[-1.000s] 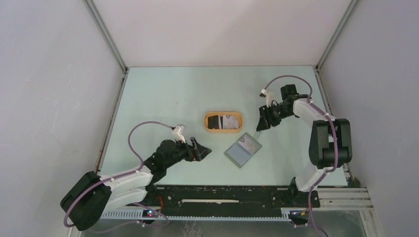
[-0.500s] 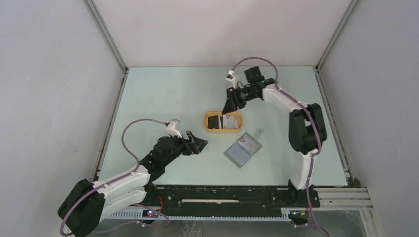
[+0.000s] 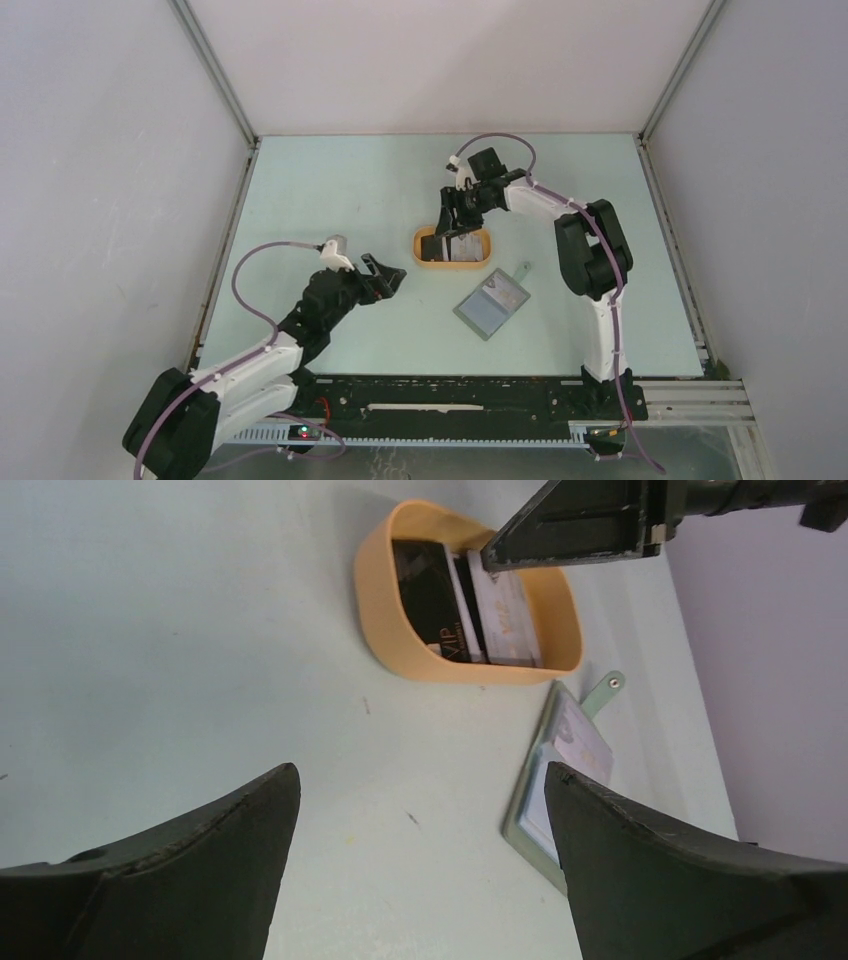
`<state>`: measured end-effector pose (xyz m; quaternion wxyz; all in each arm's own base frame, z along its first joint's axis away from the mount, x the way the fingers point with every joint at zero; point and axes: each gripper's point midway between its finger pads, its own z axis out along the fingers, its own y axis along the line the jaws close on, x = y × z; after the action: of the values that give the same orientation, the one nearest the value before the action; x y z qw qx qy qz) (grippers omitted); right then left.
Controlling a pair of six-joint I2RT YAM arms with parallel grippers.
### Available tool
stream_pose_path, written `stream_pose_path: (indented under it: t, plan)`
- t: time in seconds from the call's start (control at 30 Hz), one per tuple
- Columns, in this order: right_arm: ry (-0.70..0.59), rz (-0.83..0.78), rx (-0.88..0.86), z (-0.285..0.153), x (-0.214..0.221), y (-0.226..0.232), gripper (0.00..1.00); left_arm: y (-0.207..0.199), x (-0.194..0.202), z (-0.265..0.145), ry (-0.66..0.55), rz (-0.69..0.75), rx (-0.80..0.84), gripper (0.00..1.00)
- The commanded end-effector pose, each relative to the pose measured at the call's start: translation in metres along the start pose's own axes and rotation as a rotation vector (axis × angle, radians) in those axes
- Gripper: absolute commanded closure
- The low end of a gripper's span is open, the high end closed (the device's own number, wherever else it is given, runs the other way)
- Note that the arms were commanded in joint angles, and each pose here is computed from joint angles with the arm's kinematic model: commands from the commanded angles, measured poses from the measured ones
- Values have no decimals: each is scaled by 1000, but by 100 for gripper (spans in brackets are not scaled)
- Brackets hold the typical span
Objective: Put the credit cards into the card holder
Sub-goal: Pick up the credit card from the storage box.
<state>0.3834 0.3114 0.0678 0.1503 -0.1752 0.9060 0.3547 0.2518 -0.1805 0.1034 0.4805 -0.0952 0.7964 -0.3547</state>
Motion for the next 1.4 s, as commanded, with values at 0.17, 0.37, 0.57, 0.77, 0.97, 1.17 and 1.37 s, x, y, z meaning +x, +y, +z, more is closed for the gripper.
stream_pose_path:
  t: [0.17, 0.37, 0.57, 0.77, 0.97, 1.17, 1.37]
  plan:
    - [-38, 86, 47, 21, -12, -2, 39, -25, -24, 20, -11, -11, 71, 4]
    - [-59, 144, 154, 25, -5, -12, 38, -24, -24, 30, 9, -7, 70, 4]
    - [-68, 153, 169, 30, 6, -9, 38, -27, -19, 46, 53, -11, 85, 4]
    - [-42, 216, 23, 31, 13, 10, 39, -27, -16, 54, 81, -13, 92, 5]
    - [-49, 248, -92, 20, 7, 25, 41, -24, -13, 54, 87, -18, 86, 5]
    - [-69, 255, -183, 3, 0, 38, 44, -22, -13, 51, 82, -22, 84, 5]
    - [-68, 261, -250, -7, -1, 49, 46, -22, -13, 50, 83, -23, 85, 5]
